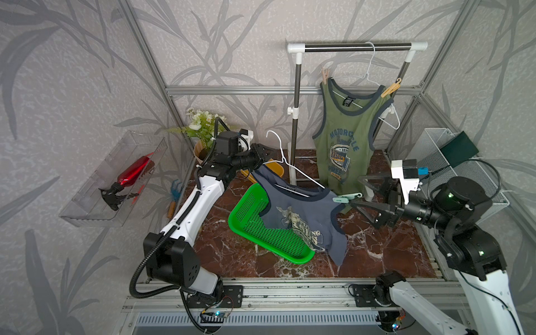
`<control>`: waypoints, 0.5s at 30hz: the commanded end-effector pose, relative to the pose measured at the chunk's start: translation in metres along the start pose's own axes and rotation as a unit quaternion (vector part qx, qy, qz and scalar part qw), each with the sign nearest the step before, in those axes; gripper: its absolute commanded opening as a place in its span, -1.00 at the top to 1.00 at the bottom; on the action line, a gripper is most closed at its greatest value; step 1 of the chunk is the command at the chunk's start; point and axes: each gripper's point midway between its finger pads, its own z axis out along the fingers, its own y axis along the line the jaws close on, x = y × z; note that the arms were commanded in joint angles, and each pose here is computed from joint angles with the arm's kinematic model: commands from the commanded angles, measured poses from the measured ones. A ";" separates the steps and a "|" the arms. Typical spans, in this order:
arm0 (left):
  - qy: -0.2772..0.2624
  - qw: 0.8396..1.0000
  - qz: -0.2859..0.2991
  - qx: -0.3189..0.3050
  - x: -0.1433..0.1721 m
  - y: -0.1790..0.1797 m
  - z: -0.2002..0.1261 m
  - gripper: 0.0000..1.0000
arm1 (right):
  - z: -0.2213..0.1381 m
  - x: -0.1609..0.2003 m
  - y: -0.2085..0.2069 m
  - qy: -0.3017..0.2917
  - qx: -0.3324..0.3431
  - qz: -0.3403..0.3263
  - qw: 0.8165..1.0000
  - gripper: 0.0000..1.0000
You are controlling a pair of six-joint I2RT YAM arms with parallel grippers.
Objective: Remove the clothespins securing tank tops to the hanger
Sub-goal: Adjust the hanger, then remove the clothespin from the hanger.
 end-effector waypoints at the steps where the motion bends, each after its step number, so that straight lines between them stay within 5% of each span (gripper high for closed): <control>1: -0.010 1.000 0.006 0.012 -0.009 -0.014 -0.004 0.97 | -0.006 0.002 0.008 0.006 -0.006 0.009 1.000 -0.98; 15: -0.011 1.000 0.007 0.015 -0.009 -0.015 -0.006 0.98 | 0.020 0.037 -0.026 0.048 0.019 0.049 0.997 -0.93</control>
